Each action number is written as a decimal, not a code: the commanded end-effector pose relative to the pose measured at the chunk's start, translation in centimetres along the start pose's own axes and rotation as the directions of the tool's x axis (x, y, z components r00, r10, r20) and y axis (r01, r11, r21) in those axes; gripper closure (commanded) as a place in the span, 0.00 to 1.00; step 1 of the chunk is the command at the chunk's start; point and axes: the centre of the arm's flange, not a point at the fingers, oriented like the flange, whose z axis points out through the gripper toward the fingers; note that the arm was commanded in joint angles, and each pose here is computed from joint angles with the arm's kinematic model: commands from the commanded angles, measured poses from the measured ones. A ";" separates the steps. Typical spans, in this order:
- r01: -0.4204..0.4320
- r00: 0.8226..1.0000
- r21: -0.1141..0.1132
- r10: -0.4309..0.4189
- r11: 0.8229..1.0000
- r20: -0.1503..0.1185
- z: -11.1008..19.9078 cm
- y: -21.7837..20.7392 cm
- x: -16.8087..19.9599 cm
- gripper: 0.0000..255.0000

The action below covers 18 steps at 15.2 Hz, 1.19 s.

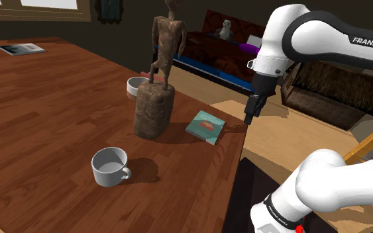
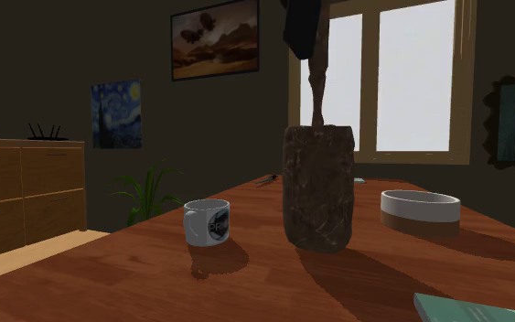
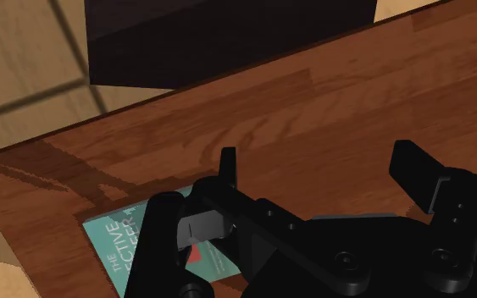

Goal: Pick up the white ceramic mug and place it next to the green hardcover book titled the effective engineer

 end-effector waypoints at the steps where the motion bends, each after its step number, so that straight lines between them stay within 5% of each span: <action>1: 0.000 1.000 0.000 0.000 1.000 0.000 0.0 0.0 0.0 0.00; 18: 0.048 0.995 -0.015 -0.049 0.999 -0.090 7.1 -15.8 13.0 0.00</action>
